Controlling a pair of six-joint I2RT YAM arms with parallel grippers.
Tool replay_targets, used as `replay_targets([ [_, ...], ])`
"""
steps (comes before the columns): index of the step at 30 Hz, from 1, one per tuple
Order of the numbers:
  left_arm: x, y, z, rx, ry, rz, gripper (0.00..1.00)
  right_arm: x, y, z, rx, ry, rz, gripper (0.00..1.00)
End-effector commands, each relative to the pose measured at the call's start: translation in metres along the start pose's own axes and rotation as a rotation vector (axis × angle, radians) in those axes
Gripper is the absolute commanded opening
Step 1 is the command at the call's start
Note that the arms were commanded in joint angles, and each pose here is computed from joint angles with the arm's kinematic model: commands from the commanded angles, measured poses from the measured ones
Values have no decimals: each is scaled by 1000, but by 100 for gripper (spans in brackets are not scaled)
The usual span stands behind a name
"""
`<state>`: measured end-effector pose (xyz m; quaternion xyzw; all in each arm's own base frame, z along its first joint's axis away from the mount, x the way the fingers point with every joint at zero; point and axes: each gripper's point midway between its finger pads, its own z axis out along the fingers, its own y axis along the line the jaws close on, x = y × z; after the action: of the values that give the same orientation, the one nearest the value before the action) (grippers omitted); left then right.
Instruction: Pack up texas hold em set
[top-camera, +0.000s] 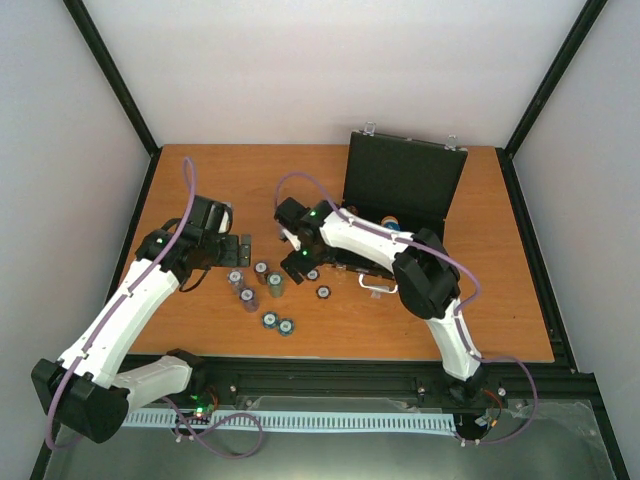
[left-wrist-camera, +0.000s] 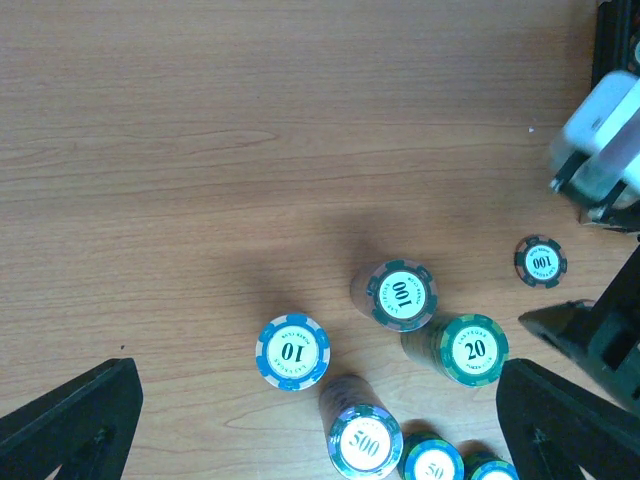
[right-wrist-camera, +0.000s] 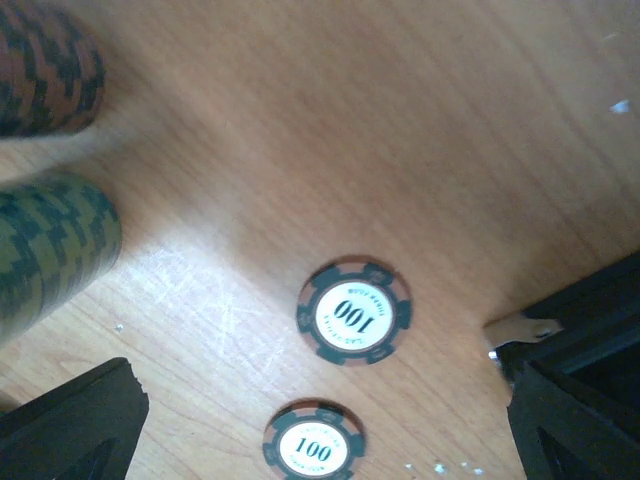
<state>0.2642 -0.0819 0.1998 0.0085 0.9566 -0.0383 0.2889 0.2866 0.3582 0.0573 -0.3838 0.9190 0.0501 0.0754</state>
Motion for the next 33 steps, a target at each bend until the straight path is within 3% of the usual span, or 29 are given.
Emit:
replay_targets([
  [1,-11,-2,-3,4,-37,-10,100,-9,-4,-6,-34,3,-17,100],
  [28,-17,-1,7,-30,-23,-26,100,23,-12,50,-85,177,-56,88],
  [33,-16,-1,6,-29,-21,-29,100,28,-15,56,-88,198,-47,80],
])
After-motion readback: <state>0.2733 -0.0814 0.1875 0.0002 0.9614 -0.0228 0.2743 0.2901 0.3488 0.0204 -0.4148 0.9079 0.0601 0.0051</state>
